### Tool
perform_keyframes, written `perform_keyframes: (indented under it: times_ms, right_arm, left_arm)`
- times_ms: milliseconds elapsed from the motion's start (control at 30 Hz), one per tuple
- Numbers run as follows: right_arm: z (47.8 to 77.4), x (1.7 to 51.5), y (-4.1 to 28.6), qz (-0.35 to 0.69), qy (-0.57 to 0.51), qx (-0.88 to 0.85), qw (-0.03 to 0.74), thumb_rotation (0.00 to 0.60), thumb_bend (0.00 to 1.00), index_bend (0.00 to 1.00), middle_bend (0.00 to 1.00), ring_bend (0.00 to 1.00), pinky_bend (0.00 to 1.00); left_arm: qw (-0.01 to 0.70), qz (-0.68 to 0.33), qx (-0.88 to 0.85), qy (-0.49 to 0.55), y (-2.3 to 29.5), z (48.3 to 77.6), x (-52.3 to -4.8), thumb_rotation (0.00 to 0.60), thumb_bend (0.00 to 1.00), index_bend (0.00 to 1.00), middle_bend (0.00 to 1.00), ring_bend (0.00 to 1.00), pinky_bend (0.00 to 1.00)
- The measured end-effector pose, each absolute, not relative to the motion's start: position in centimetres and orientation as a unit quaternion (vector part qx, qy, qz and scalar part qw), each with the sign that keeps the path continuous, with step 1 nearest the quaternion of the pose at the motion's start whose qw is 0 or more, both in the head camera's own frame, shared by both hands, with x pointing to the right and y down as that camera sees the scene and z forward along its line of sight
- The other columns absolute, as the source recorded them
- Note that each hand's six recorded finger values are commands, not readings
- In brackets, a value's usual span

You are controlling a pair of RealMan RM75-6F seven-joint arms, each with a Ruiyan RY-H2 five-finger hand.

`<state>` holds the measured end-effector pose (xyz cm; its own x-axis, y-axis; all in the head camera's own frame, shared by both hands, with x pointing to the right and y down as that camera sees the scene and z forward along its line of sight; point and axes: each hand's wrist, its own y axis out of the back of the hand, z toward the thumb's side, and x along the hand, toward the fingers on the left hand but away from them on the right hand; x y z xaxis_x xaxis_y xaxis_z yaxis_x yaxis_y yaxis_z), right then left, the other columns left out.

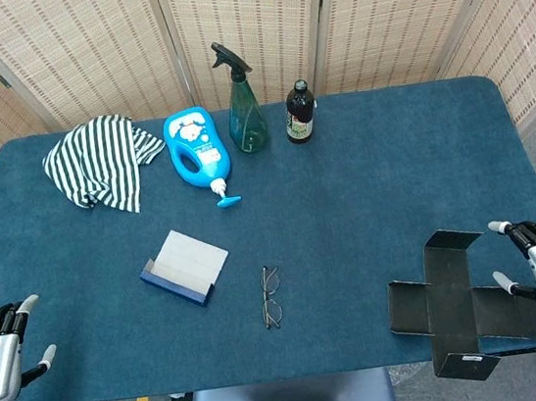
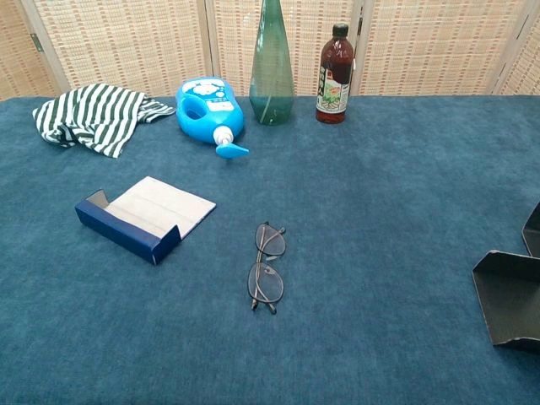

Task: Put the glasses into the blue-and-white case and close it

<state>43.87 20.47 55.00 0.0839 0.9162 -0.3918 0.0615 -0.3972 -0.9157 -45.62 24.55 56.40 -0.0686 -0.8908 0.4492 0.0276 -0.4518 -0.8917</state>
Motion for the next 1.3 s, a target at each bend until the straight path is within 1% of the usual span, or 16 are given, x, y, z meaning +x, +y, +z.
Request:
perform_keyframes:
  times_ms: [300, 533, 600, 667, 767, 833, 867, 900, 967, 1000, 1067, 1133, 1233, 1300]
  right_arm:
    - [54.9, 44.1, 20.6, 0.554, -0.392, -0.624, 0.385, 0.600, 0.20, 0.23, 0.34, 0.30, 0.31]
    - [54.8, 44.2, 20.6, 0.554, -0.394, -0.623, 0.386, 0.600, 0.21, 0.23, 0.34, 0.31, 0.33]
    - [54.8, 44.2, 20.5, 0.555, -0.395, -0.622, 0.387, 0.600, 0.21, 0.23, 0.34, 0.32, 0.33]
    - [54.8, 44.2, 20.5, 0.555, -0.394, -0.622, 0.388, 0.600, 0.21, 0.23, 0.34, 0.32, 0.33]
    - [54.8, 44.1, 20.4, 0.554, -0.393, -0.623, 0.389, 0.600, 0.21, 0.23, 0.35, 0.33, 0.33]
    - [54.8, 44.0, 20.3, 0.553, -0.392, -0.624, 0.390, 0.600, 0.21, 0.23, 0.35, 0.34, 0.34]
    - [54.8, 43.9, 20.2, 0.552, -0.391, -0.624, 0.391, 0.600, 0.21, 0.23, 0.35, 0.35, 0.34]
    - [54.8, 43.9, 20.2, 0.552, -0.391, -0.624, 0.392, 0.600, 0.21, 0.23, 0.35, 0.35, 0.35]
    - [54.8, 43.8, 20.1, 0.551, -0.390, -0.625, 0.393, 0.600, 0.21, 0.23, 0.35, 0.36, 0.35]
    - [54.8, 43.7, 20.1, 0.550, -0.390, -0.625, 0.393, 0.600, 0.21, 0.23, 0.35, 0.36, 0.35]
    - [54.8, 43.7, 20.1, 0.550, -0.390, -0.626, 0.392, 0.600, 0.21, 0.23, 0.35, 0.36, 0.35]
    - [54.9, 43.6, 20.2, 0.550, -0.390, -0.626, 0.392, 0.600, 0.21, 0.23, 0.35, 0.36, 0.35]
    - [54.9, 43.7, 20.2, 0.551, -0.389, -0.626, 0.391, 0.600, 0.21, 0.23, 0.35, 0.37, 0.35]
    - [54.9, 43.8, 20.2, 0.552, -0.390, -0.624, 0.392, 0.600, 0.21, 0.23, 0.35, 0.37, 0.35]
  left_arm:
    - [0.369, -0.623, -0.580, 0.373, 24.4, 56.5, -45.4, 0.600, 0.30, 0.17, 0.23, 0.17, 0.29]
    - [0.376, -0.608, -0.591, 0.373, 24.1, 56.6, -44.8, 0.600, 0.30, 0.18, 0.23, 0.18, 0.29]
    - [0.379, -0.601, -0.596, 0.373, 23.9, 56.6, -44.5, 0.600, 0.30, 0.19, 0.24, 0.20, 0.30]
    - [0.387, -0.592, -0.603, 0.370, 23.6, 56.7, -44.0, 0.600, 0.30, 0.20, 0.26, 0.24, 0.33]
    - [0.399, -0.574, -0.618, 0.360, 22.9, 56.9, -43.1, 0.600, 0.30, 0.22, 0.36, 0.34, 0.45]
    - [0.409, -0.558, -0.632, 0.349, 22.2, 57.1, -42.2, 0.600, 0.30, 0.23, 0.50, 0.45, 0.57]
    - [0.413, -0.551, -0.639, 0.343, 21.9, 57.3, -41.8, 0.600, 0.30, 0.23, 0.55, 0.48, 0.62]
    - [0.417, -0.544, -0.646, 0.337, 21.6, 57.5, -41.4, 0.600, 0.30, 0.24, 0.62, 0.54, 0.71]
    - [0.424, -0.530, -0.661, 0.321, 20.8, 58.0, -40.4, 0.600, 0.30, 0.24, 0.75, 0.65, 0.85]
    - [0.426, -0.525, -0.667, 0.314, 20.5, 58.2, -40.0, 0.600, 0.31, 0.24, 0.81, 0.71, 0.89]
    - [0.430, -0.516, -0.679, 0.296, 19.8, 59.0, -39.1, 0.600, 0.33, 0.24, 0.88, 0.78, 0.95]
    - [0.431, -0.510, -0.690, 0.278, 19.1, 59.9, -38.3, 0.600, 0.38, 0.24, 0.93, 0.85, 0.99]
    - [0.428, -0.512, -0.702, 0.250, 18.3, 61.3, -37.4, 0.600, 0.45, 0.21, 0.96, 0.90, 1.00]
    - [0.423, -0.516, -0.708, 0.231, 17.9, 62.2, -36.9, 0.600, 0.48, 0.18, 0.96, 0.93, 1.00]
